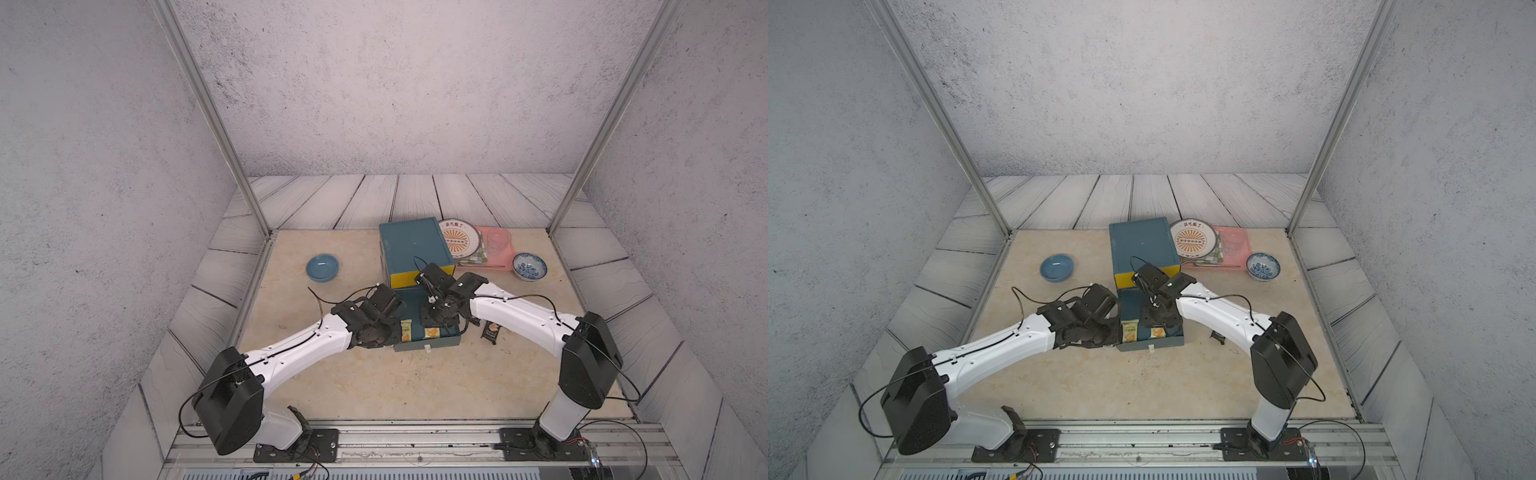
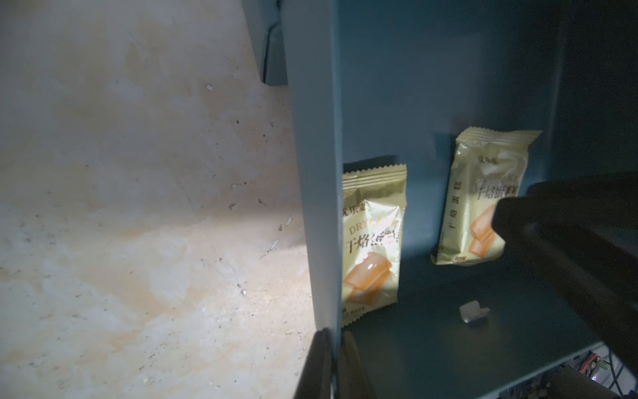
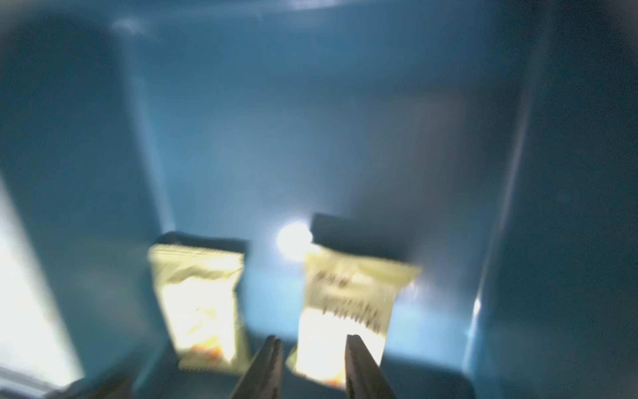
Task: Take the cookies out of the drawer
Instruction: Pick up the cookie from the drawer.
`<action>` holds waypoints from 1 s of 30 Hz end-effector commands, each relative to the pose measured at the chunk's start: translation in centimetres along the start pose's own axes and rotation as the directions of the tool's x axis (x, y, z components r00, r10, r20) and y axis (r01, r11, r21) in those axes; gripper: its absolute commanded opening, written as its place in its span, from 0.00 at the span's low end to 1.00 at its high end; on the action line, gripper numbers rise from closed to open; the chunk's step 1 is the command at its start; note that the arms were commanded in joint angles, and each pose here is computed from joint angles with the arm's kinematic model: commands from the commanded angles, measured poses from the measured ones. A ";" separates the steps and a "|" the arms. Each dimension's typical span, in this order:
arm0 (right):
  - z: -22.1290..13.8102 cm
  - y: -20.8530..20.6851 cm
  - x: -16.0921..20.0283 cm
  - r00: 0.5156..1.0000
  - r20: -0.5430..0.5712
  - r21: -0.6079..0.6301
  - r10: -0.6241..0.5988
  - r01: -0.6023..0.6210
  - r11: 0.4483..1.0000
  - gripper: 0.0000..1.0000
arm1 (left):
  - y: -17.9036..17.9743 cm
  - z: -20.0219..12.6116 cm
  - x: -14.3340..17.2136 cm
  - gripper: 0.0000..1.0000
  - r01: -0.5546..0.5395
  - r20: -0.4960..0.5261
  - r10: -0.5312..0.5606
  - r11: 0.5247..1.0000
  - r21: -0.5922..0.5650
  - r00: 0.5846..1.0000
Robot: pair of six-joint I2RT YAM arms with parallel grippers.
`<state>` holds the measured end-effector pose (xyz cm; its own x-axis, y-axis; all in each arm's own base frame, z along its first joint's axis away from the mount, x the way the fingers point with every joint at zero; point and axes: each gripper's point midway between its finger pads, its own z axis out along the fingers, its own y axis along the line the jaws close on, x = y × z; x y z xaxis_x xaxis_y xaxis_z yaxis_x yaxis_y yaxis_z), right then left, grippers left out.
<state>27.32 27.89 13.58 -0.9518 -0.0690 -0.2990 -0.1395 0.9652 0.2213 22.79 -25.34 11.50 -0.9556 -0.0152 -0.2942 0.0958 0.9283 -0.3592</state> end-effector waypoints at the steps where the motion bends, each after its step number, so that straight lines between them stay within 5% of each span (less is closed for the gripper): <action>1: -1.9 0.1 0.7 1.000 -0.003 -0.024 0.001 -0.001 1.000 0.45 | 0.1 0.6 1.2 0.00 -0.008 -0.051 0.008 1.000 0.009 0.999; 15: 0.3 -1.8 2.5 0.996 -0.087 0.111 -0.015 0.025 0.994 0.65 | -0.2 0.6 1.1 0.00 -0.011 -0.056 0.012 1.000 0.014 0.998; 30: 4.0 -2.8 2.2 0.994 -0.101 0.204 -0.033 0.053 0.978 0.67 | -0.1 0.7 1.2 0.00 -0.015 -0.060 0.015 1.000 0.011 0.998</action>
<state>26.21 26.55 9.11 -0.9748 -0.1152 -0.1913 -0.1293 0.9896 0.0634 22.78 -25.35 11.50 -0.9557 -0.0144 -0.2940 0.0965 0.9284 -0.3588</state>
